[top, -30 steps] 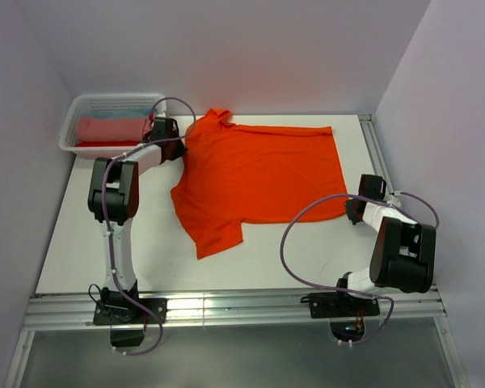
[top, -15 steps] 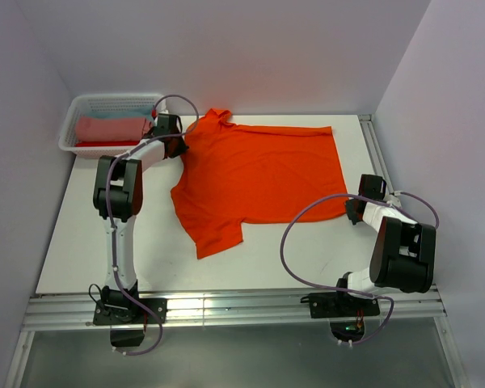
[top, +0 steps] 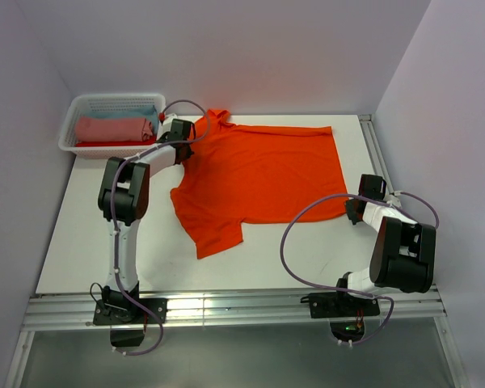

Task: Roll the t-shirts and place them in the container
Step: Flatten the tshirt, then fold the tshirt

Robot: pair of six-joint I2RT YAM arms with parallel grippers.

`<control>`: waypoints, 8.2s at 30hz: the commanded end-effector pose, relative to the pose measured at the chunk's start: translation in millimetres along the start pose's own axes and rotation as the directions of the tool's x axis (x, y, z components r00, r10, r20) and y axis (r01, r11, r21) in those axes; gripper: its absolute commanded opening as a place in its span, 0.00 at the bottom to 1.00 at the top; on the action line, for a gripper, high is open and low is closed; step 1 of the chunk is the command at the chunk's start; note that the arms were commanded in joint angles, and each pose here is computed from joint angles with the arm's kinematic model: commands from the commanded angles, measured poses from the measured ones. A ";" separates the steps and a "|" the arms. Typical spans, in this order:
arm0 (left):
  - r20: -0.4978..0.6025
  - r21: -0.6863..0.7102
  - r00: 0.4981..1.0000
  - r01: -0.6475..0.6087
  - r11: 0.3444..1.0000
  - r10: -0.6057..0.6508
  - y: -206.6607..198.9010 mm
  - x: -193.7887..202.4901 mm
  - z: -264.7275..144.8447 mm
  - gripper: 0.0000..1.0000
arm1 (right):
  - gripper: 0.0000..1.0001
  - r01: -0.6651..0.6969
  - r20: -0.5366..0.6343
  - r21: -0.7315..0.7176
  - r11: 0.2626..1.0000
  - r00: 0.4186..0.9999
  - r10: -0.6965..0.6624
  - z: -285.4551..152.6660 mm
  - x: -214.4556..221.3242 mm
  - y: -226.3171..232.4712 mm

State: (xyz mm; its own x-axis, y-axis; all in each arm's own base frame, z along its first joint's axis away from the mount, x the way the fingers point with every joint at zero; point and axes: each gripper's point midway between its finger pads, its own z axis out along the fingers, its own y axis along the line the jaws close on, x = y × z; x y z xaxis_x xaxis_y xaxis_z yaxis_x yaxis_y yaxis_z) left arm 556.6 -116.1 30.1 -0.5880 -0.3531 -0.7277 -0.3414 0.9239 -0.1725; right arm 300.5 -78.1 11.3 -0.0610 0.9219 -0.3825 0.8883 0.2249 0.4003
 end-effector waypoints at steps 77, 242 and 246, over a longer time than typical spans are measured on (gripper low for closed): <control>0.009 0.019 0.996 -0.094 0.995 0.093 -5.0 -16.7 -75.9 0.79 | 0.00 0.016 -0.004 -0.003 1.000 1.000 -0.016 0.3 1.4 -4.9; -0.095 0.358 0.992 -0.039 0.933 0.078 -35.0 26.4 -271.5 0.00 | 0.00 0.052 -0.050 -0.129 0.990 0.997 -0.059 -16.9 -38.2 103.5; -0.084 0.346 0.994 -0.030 0.938 0.063 -37.2 18.4 -269.5 0.00 | 0.00 0.040 -0.064 -0.127 0.991 0.997 -0.049 -12.6 -37.9 108.1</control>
State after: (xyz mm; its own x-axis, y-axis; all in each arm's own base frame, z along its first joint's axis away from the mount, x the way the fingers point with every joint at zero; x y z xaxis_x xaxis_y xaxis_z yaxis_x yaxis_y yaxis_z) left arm 348.0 -195.1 178.5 -0.7059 -0.2967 -0.6432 -0.0674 0.9320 -0.3561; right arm 379.4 -76.9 68.9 -0.1658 0.9263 -0.3383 0.8247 0.3183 0.4674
